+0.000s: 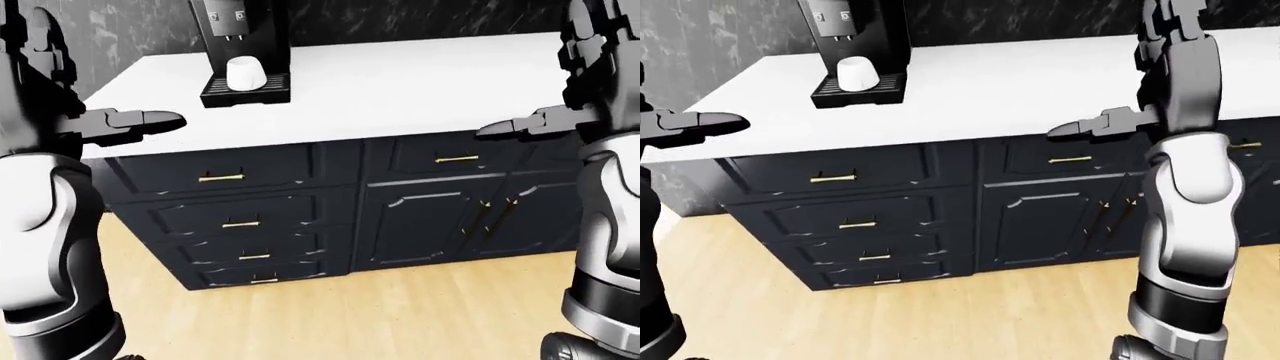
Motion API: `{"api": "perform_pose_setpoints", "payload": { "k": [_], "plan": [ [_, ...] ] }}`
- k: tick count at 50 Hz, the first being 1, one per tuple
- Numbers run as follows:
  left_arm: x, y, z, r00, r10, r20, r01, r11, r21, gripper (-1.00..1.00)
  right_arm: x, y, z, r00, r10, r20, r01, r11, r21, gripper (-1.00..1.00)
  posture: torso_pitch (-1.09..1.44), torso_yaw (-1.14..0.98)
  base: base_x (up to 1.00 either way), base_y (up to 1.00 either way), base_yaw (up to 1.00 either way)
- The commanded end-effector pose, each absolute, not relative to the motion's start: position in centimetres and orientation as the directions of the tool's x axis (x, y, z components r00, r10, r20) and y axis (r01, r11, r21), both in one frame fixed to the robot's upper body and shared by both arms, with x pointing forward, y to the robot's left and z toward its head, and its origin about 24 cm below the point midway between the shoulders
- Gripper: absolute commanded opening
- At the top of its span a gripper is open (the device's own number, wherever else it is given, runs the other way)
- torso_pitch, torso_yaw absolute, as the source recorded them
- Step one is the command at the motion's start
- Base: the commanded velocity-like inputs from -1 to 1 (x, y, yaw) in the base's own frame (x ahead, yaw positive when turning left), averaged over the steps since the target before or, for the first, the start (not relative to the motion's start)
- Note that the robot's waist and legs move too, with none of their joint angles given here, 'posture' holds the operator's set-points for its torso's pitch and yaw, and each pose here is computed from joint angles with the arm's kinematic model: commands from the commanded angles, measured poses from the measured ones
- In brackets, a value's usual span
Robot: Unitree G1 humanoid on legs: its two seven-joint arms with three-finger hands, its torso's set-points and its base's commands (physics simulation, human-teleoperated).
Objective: Pick the mug from under the coffee machine dispenser and place it on the counter.
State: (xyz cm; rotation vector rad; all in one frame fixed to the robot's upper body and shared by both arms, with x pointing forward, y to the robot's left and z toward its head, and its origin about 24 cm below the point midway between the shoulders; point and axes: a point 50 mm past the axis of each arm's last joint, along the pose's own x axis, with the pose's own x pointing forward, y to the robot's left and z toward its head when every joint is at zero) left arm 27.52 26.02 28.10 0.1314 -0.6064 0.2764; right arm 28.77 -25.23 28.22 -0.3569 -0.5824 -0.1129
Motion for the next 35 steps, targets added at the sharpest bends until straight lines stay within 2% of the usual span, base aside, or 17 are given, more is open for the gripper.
{"api": "perform_pose_setpoints", "payload": {
  "k": [1,35],
  "plan": [
    [27.0,25.88,29.27,0.749,0.21,0.628,-0.299,0.953,0.039,1.0,28.0,-25.19,29.78,0.787,0.009,0.616,0.229,0.924,-0.306,1.0,0.0,0.0,0.12,0.23,0.0],
    [26.88,26.02,29.37,0.746,0.213,0.63,-0.304,0.952,0.038,1.0,27.93,-24.97,29.8,0.785,0.021,0.619,0.221,0.924,-0.312,1.0,0.0,0.0,0.14,0.18,0.0]
  ]
}}
